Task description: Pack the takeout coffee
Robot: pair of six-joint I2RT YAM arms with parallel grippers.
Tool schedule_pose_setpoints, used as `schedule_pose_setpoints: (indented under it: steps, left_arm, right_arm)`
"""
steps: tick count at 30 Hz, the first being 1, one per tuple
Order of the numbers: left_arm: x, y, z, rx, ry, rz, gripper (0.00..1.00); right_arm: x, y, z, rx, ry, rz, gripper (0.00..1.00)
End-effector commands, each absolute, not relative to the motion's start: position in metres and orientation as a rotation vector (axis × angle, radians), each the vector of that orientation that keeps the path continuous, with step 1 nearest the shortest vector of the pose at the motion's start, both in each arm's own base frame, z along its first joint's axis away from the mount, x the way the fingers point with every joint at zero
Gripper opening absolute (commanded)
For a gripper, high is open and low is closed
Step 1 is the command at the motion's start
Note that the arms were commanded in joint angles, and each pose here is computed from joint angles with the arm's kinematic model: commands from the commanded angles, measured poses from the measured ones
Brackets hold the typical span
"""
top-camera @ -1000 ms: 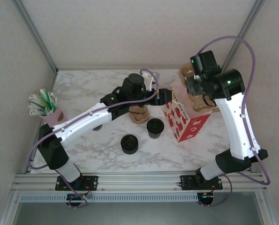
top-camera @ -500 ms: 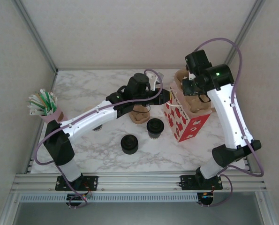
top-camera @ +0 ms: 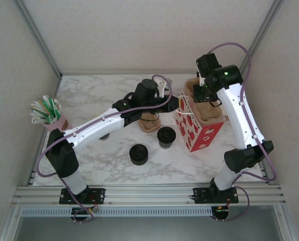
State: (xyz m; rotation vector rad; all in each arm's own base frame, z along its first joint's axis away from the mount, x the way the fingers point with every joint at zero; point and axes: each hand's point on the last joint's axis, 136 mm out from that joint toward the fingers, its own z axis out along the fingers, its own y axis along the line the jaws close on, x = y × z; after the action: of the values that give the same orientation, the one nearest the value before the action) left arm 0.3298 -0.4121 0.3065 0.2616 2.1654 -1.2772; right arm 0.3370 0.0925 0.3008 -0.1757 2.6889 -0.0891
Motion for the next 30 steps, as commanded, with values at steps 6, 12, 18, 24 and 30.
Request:
schedule_pose_setpoints:
  steps: [6,12,18,24,30]
  left_arm:
    - [0.331,-0.401,0.319,0.252,2.131,-1.262,0.03]
    - [0.331,-0.401,0.317,0.249,2.133,-1.263,0.02]
    - [0.331,-0.4,0.317,0.245,2.133,-1.262,0.02]
    - [0.331,-0.4,0.318,0.243,2.132,-1.262,0.02]
    - [0.33,-0.399,0.317,0.241,2.132,-1.259,0.02]
  right_arm:
    - [0.331,0.092,0.288,-0.198,2.735,-0.072,0.38]
    - [0.328,0.099,0.28,-0.215,2.755,-0.017,0.38]
    - [0.329,0.096,0.271,-0.211,2.775,-0.052,0.38]
    - [0.33,0.09,0.261,-0.2,2.796,-0.105,0.38]
    - [0.325,0.094,0.27,-0.206,2.769,-0.046,0.38]
